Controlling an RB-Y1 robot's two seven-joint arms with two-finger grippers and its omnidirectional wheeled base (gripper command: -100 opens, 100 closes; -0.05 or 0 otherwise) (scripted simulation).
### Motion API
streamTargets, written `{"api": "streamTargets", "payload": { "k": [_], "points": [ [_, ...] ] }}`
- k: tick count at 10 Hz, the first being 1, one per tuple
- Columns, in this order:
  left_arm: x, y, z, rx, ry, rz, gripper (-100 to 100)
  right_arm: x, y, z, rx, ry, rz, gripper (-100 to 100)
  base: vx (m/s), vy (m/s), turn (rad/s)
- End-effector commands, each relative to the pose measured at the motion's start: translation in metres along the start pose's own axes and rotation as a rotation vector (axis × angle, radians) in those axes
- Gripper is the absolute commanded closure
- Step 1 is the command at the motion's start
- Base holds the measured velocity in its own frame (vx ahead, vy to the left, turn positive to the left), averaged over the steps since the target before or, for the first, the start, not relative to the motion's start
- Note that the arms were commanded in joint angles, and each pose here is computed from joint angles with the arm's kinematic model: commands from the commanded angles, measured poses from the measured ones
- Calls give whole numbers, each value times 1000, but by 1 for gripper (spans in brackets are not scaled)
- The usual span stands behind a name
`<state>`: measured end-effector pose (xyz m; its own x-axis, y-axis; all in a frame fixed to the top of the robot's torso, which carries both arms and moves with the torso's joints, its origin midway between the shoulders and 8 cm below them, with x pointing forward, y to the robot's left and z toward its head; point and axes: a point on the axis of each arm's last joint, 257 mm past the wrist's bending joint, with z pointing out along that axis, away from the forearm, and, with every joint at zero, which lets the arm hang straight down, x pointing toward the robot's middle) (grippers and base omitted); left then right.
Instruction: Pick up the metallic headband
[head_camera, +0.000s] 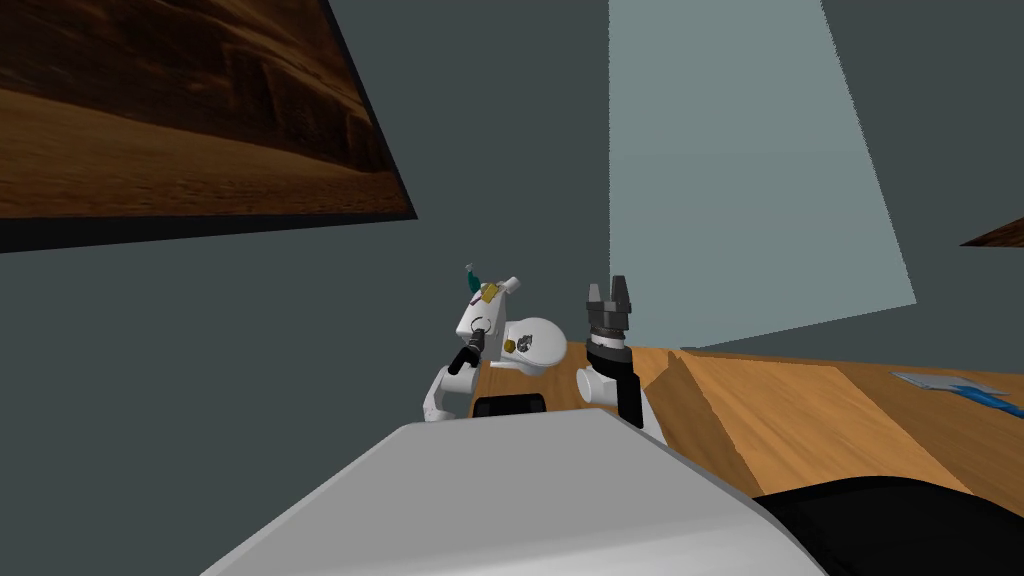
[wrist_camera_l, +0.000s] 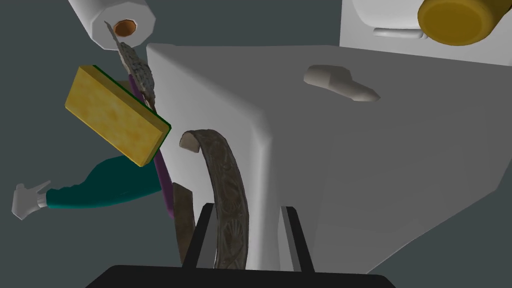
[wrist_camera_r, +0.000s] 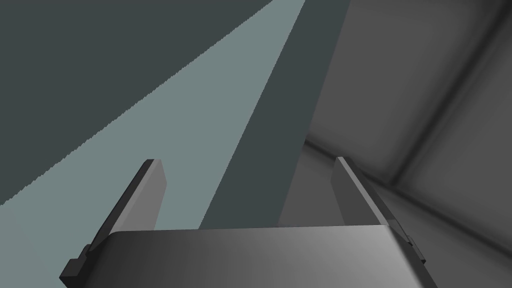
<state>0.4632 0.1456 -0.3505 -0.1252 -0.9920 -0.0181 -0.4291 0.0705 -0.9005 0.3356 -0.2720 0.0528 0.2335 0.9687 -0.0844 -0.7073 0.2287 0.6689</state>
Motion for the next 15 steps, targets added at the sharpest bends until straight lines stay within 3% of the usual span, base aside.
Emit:
{"api": "streamTargets", "payload": {
  "k": [1, 3, 4, 5, 6, 14, 15],
  "points": [
    [0, 0, 0, 0, 0, 0, 100, 0, 0, 0, 0, 0, 0, 0, 0, 0, 0],
    [0, -1, 0, 1, 0, 1, 100, 0, 0, 0, 0, 0, 0, 0, 0, 0, 0],
    [0, -1, 0, 1, 0, 1, 0, 0, 0, 0, 0, 0, 0, 0, 0, 0, 0],
    [3, -19, 5, 32, 5, 3, 100, 0, 0, 0, 0, 0, 0, 0, -4, 0, 13],
    [-6, -12, -7, 32, -9, -4, 100, 0, 0, 0, 0, 0, 0, 0, 30, -11, -93],
    [-35, 8, -62, 29, -57, -26, 100, 0, 0, 0, 0, 0, 0, 0, 35, -15, -74],
    [-31, 7, -58, 29, -53, -24, 100, 0, 0, 0, 0, 0, 0, 0, 12, -5, -6]
  ]
}}
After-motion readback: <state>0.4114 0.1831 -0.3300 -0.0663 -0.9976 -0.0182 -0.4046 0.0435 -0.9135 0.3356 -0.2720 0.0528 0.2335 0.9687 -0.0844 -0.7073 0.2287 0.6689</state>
